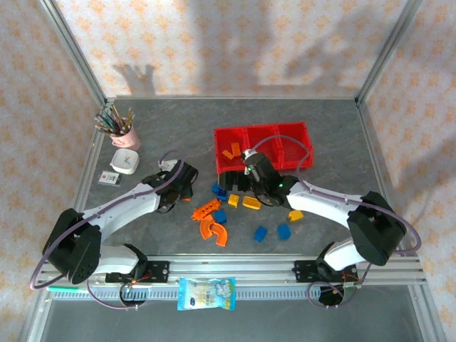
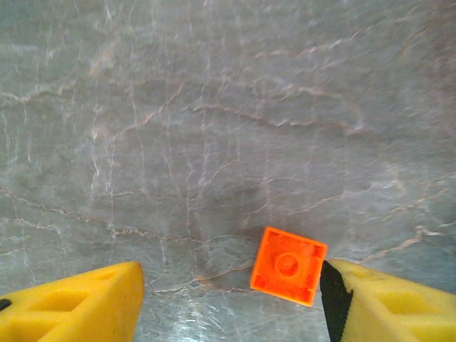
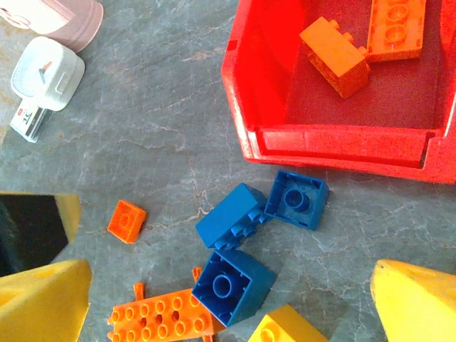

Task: Sort the legos into containers by color
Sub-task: Pick up the lego from the center of the table.

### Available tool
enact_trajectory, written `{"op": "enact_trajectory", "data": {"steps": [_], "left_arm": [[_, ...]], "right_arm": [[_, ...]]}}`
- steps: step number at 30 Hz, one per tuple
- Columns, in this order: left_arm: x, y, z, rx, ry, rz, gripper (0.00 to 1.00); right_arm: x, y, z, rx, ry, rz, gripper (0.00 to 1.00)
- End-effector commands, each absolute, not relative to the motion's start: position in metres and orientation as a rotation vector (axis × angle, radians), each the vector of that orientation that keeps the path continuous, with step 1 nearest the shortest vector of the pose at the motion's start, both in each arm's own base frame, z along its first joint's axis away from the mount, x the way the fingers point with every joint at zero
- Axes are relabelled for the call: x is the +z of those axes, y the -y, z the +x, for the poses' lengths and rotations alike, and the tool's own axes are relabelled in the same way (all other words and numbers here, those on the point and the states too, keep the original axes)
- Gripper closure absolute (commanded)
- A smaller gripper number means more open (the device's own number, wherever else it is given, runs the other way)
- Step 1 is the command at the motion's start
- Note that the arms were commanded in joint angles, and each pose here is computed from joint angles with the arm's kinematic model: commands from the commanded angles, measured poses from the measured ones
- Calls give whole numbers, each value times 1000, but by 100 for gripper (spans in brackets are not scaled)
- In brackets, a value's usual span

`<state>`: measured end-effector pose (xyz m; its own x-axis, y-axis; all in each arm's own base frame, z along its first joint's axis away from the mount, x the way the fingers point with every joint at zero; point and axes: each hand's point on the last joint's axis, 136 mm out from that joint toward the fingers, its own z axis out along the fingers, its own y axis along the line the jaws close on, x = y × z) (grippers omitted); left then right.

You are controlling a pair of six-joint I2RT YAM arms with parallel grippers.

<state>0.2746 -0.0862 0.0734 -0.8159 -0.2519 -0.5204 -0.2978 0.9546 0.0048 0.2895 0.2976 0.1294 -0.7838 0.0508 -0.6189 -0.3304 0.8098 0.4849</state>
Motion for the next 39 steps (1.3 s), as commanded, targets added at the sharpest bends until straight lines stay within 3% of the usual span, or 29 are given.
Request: {"op": "enact_trajectory", "data": {"steps": [1, 17, 39], "left_arm": [[56, 93, 278, 65, -2602, -412, 31], [18, 117, 288, -11, -2698, -355, 40], [20, 118, 286, -27, -2697, -340, 70]], "right_arm": [[132, -298, 295, 790, -2322, -160, 0], [126, -297, 297, 769, -2329, -161, 0], [134, -301, 302, 774, -2317, -168, 0]]}}
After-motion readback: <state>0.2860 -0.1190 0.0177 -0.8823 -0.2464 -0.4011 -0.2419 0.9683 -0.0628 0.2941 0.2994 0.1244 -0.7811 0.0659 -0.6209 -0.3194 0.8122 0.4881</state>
